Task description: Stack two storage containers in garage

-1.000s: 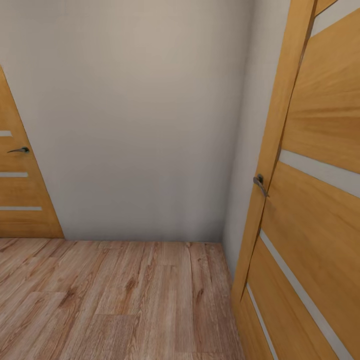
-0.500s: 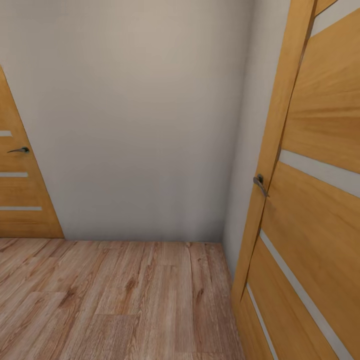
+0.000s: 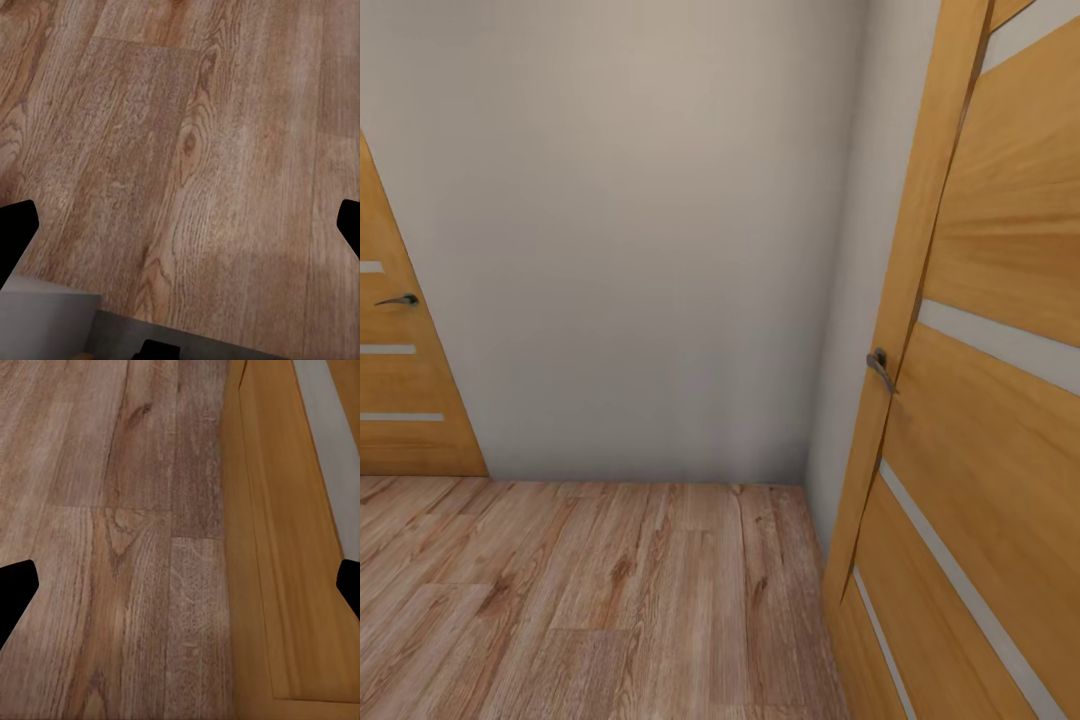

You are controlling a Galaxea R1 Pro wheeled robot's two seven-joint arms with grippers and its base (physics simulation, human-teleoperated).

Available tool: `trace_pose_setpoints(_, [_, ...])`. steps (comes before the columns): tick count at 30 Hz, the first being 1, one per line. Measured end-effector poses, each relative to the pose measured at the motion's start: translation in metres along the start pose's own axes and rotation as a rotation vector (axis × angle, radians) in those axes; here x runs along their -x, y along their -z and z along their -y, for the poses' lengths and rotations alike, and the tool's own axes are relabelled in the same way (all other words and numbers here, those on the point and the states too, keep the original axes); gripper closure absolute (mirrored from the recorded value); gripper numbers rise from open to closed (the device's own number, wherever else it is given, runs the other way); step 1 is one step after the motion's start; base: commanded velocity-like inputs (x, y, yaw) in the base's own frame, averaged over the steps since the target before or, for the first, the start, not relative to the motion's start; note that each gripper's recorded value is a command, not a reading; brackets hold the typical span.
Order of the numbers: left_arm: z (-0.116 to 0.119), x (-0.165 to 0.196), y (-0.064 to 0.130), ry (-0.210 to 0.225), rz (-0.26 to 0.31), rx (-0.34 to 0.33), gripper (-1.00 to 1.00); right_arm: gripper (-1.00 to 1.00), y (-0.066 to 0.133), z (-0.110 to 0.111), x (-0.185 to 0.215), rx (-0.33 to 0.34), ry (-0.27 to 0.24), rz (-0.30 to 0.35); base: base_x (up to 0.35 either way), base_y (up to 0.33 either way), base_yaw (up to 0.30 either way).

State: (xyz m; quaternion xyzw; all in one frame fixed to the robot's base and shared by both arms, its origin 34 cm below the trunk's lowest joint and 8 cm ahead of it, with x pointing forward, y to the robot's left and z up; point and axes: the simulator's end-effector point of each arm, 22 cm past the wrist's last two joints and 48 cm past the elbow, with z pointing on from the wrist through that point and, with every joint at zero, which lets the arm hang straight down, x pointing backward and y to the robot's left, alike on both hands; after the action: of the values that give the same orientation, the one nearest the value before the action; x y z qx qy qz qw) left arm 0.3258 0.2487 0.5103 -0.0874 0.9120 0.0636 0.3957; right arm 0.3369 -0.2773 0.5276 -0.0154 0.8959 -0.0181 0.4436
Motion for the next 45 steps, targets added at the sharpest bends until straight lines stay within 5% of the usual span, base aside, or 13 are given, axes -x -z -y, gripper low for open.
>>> trace_pose_setpoints(45, [-0.0007, 0.0003, 0.0, 0.0, 0.001, 0.003, -1.0, -1.0, 0.0003, 0.0009, -0.0013, -0.004, -0.004, -0.004, 0.0, 0.0, 0.0])
